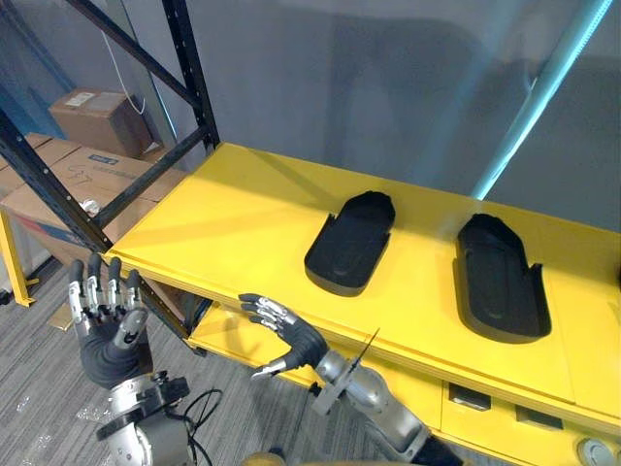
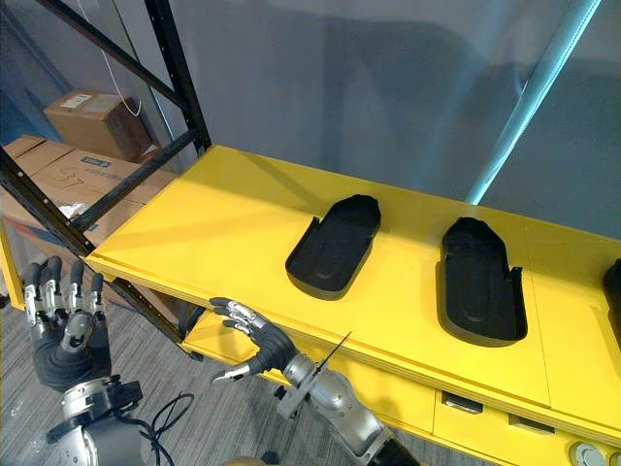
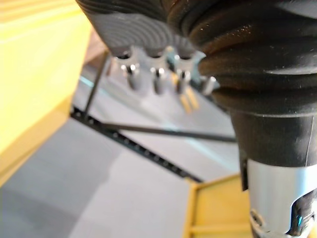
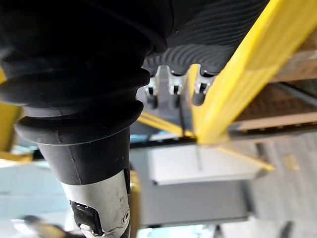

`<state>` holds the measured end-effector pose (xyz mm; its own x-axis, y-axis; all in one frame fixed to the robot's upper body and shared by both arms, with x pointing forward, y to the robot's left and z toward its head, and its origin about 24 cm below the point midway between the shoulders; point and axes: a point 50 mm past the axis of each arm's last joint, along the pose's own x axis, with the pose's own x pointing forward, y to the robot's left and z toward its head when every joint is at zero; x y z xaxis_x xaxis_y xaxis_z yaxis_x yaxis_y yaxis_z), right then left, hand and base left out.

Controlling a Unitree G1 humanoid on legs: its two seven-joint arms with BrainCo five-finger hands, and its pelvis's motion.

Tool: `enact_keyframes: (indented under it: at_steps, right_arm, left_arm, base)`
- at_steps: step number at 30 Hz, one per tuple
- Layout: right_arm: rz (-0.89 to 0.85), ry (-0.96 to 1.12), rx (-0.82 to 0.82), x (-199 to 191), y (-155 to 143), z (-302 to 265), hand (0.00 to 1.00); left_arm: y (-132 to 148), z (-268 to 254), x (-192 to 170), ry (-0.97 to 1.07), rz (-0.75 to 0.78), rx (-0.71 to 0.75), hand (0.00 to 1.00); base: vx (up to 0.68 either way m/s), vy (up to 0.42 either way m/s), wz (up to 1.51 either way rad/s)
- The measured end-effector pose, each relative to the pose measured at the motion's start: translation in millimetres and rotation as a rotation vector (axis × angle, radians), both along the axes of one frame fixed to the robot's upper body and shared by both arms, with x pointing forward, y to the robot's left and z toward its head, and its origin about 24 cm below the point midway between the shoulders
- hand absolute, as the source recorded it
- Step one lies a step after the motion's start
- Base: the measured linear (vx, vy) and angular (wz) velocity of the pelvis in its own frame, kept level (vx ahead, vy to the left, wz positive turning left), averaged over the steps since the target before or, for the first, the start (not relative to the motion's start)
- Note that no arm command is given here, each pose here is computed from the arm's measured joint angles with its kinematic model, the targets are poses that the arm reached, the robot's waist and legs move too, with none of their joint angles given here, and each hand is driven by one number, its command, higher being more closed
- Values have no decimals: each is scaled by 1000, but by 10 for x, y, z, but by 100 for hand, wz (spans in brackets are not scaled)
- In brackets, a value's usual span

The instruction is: Walk over and take plastic housings, then place them on the shelf

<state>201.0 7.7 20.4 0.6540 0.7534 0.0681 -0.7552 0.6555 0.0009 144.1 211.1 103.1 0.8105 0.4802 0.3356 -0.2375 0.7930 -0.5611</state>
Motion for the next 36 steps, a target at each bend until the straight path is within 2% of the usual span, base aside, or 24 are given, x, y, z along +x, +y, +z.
enact_keyframes:
  at_steps: [8, 17, 18, 24, 26, 29, 33, 36]
  right_arm:
    - [-187, 14, -99, 196, -197, -172, 0]
    - [-224, -10, -115, 229, -218, -191, 0]
    - [-232, -9, -115, 238, -234, -191, 100]
    - [-280, -27, -85, 302, -300, -118, 100]
    - [-451, -100, 15, 516, -531, 133, 100]
    - [-544, -184, 43, 665, -760, 310, 100]
    - [-481, -190, 46, 644, -742, 326, 100]
    - [-355, -254, 108, 564, -616, 527, 100]
  left_arm:
    - [-61, -53, 29, 48, -16, 60, 0]
    - [13, -140, 13, 91, 9, 54, 0]
    - [14, -161, -13, 105, 5, 59, 0]
    - [20, -197, -26, 122, 2, 61, 0]
    - [33, -229, -39, 138, 8, 60, 0]
    - [40, -247, -53, 149, 12, 59, 0]
    - [38, -244, -40, 145, 10, 58, 0]
    - [38, -243, -40, 144, 11, 58, 0]
  base:
    - [0, 0, 0]
    - [-5, 2, 1]
    - [0, 0, 6]
    - [-12, 10, 7]
    - [0, 0, 0]
    - [19, 13, -4]
    - [15, 5, -6]
    - [23, 17, -10]
